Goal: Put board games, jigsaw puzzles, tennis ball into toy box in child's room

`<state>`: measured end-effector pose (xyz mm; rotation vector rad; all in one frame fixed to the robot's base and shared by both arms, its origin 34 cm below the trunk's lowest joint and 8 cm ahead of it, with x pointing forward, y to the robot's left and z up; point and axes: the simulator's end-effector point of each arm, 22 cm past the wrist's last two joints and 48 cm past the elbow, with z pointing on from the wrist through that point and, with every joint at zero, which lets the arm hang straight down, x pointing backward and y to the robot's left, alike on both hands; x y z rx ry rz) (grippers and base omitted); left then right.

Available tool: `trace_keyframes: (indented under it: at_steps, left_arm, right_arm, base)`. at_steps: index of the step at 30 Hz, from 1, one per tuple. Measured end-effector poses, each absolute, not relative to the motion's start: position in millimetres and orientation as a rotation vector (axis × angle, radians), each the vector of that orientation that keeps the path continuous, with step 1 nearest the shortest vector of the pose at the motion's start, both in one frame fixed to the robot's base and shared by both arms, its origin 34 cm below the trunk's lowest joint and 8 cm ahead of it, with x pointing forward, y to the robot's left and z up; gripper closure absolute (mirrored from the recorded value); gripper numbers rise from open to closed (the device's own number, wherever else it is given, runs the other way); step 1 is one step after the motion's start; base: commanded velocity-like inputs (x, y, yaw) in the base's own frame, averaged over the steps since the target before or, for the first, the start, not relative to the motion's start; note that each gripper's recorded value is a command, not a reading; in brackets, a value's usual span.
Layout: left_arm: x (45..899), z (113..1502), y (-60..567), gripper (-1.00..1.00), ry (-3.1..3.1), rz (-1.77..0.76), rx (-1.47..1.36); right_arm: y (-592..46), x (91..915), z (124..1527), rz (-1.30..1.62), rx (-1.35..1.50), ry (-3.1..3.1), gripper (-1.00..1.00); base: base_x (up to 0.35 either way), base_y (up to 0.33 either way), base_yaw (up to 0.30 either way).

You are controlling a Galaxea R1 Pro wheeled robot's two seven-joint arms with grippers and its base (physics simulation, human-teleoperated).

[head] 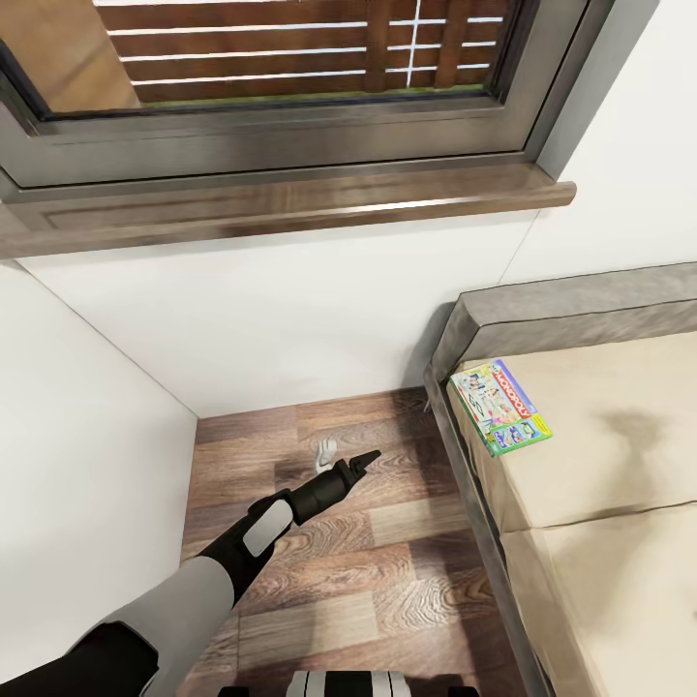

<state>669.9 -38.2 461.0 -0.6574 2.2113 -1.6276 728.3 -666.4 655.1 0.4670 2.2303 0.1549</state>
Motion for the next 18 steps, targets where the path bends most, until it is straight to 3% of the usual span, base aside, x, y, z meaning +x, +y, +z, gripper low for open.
trace_keyframes:
  at_steps: [11, 18]
  left_arm:
    - [669.8, 460.4, -37.8, -1.0, 2.212, -1.624, -0.658]
    - [669.8, 460.6, -37.9, -1.0, 2.211, -1.624, -0.658]
  right_arm:
    - [-666.0, 728.2, 655.1, 0.156, 0.466, 2.231, -1.0]
    - [-665.8, 728.3, 654.9, 0.156, 0.466, 2.23, -1.0]
  base:
    - [0.0, 0.0, -0.01]
    - [0.003, 0.003, -0.13]
